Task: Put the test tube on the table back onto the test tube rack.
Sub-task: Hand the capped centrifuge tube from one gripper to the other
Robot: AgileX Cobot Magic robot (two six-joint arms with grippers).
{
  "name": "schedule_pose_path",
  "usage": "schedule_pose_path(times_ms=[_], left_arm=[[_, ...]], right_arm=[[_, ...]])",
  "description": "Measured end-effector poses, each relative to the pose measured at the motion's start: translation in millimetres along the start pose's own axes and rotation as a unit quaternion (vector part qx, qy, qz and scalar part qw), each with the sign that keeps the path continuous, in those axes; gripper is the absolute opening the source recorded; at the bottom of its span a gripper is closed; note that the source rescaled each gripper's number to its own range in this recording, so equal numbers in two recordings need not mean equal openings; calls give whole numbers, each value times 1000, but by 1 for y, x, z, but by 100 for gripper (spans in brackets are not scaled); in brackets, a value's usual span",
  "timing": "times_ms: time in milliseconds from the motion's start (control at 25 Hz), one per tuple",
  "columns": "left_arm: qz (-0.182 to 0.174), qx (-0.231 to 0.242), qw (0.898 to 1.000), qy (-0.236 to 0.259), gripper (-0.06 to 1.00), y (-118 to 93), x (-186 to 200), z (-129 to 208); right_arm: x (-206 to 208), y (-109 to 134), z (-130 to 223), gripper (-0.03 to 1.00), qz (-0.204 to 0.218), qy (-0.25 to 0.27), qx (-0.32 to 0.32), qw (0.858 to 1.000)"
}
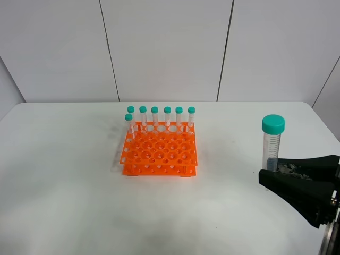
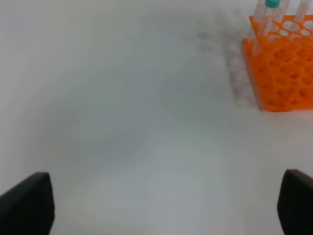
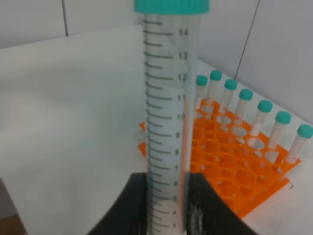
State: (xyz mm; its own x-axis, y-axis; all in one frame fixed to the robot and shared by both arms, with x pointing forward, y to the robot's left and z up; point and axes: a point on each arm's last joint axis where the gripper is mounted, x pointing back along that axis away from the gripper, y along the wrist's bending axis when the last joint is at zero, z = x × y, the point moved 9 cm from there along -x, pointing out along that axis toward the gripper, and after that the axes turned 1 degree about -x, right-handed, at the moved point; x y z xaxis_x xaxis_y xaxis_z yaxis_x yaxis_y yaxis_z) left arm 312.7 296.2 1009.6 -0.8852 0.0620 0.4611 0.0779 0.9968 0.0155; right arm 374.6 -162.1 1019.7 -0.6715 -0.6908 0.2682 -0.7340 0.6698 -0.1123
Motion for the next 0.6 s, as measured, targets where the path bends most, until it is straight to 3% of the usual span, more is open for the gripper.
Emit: schedule_pose_path(times_ms=[320, 600], left_arm=[[0, 0, 1000, 0, 100, 0, 0, 0], [0, 0, 1000, 0, 100, 0, 0, 0]], right_arm=[[-27, -4, 22, 3, 1, 66, -9, 998], [-31, -5, 25, 3, 3, 74, -11, 997]])
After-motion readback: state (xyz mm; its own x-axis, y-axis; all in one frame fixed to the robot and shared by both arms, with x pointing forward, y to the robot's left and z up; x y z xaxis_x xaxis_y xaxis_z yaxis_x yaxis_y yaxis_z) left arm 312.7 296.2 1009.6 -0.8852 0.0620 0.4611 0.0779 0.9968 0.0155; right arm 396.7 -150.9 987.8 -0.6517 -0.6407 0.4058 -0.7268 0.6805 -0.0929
